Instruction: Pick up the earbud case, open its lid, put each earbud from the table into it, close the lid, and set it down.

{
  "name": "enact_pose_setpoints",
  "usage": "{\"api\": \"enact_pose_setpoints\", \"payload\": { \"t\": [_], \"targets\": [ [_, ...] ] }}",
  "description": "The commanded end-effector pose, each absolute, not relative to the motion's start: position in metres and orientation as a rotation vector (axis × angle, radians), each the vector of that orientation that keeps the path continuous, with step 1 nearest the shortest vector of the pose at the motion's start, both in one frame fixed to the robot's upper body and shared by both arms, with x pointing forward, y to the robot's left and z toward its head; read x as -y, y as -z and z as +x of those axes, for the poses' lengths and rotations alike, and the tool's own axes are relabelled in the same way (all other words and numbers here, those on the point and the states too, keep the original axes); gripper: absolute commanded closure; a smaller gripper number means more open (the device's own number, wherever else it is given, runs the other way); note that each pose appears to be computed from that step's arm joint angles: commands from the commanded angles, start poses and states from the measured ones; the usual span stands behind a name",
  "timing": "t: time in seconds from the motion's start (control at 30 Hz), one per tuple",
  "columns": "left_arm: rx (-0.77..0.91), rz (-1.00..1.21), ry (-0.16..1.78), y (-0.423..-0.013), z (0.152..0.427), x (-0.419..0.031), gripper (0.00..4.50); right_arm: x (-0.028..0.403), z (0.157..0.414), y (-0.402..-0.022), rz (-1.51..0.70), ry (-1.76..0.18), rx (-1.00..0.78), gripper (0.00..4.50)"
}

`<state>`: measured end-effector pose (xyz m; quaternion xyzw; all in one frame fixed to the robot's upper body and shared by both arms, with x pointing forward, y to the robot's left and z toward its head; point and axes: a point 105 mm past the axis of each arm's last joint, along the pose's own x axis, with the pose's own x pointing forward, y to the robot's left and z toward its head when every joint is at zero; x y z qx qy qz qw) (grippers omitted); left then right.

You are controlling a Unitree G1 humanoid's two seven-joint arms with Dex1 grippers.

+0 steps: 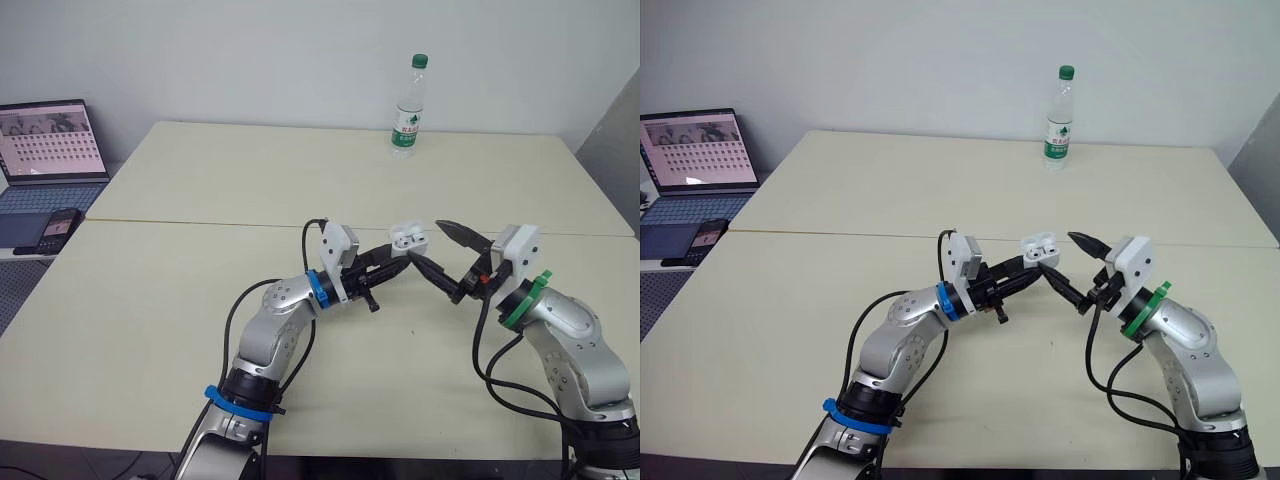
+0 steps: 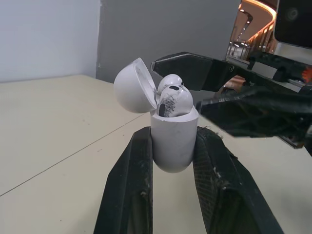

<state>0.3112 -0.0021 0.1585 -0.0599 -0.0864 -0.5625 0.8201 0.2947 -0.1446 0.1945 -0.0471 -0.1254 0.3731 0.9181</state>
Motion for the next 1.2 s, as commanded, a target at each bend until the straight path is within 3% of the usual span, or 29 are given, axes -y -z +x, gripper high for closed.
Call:
{"api": "enact_pose_setpoints", "payload": {
  "t": [0.03, 0.2, 0.3, 0.6, 0.93, 1.2],
  "targets": [
    [0.237, -0.100, 1.231, -0.168, 0.311, 0.000, 3.73, 0.153, 0.290, -0.227, 0.026, -0.761, 0.323, 0.84],
    [0.218, -0.066, 1.322, -0.161, 0.308, -0.004, 3.73, 0.160, 0.292, -0.225, 0.142, -0.799, 0.200, 0.84],
    [0.212, -0.066, 1.420, -0.163, 0.302, -0.006, 3.73, 0.164, 0.296, -0.219, 0.156, -0.825, 0.118, 1.32],
    [0.137, -0.015, 1.701, -0.161, 0.284, -0.005, 3.73, 0.152, 0.280, -0.189, 0.155, -1.126, -0.161, 4.47],
    [0.081, -0.015, 1.723, -0.155, 0.284, -0.005, 3.73, 0.145, 0.270, -0.192, 0.144, -1.260, -0.181, 4.47],
    [0.060, -0.037, 1.688, -0.151, 0.286, -0.004, 3.73, 0.145, 0.236, -0.194, 0.198, -1.426, -0.247, 4.47]
  ]
}}
